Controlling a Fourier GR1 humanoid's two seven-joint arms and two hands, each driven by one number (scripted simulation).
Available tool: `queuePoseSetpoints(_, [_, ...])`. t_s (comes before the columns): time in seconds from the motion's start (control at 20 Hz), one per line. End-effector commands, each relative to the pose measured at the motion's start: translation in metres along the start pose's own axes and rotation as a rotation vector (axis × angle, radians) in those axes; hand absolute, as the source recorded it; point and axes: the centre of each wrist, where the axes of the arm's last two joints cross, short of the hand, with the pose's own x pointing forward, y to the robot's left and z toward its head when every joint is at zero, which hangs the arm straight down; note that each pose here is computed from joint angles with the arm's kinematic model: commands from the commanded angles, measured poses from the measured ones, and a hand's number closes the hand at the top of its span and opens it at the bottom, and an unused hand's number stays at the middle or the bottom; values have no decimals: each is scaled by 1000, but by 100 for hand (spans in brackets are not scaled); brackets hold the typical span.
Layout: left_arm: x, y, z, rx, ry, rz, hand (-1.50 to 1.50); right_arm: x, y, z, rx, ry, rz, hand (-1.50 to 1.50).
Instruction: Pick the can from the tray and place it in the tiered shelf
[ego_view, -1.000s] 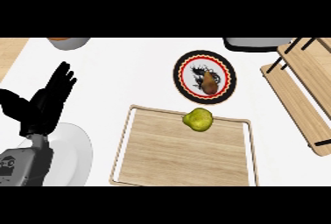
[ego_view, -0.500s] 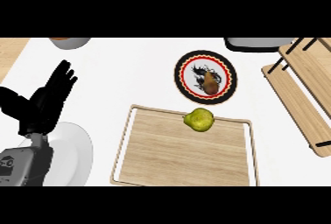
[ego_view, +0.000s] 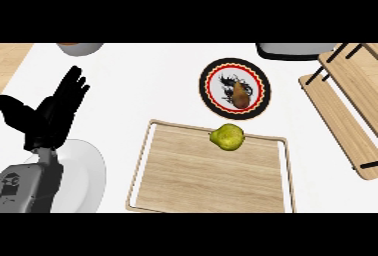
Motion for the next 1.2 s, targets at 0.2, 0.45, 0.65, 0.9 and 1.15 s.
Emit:
queuePoseSetpoints(0.2, [-5, -17, 2, -12, 8, -23, 0, -36, 14, -32, -151, -12, -47, -150])
queuePoseSetpoints(0.45, [3, -6, 13, -16, 1, -2, 0, -31, -7, -45, -201, -78, -123, -150])
queuePoseSetpoints(0.65, [15, 11, 9, -10, 15, -13, 0, -53, -32, -50, -148, -37, -137, -150])
queuePoseSetpoints(0.9, [-10, -3, 11, 12, 19, -3, 0, -61, -82, -50, 44, 45, -228, -150])
queuePoseSetpoints(1.15, [3, -8, 1, 3, 27, 0, 0, -97, -144, -26, 11, 58, -271, -150])
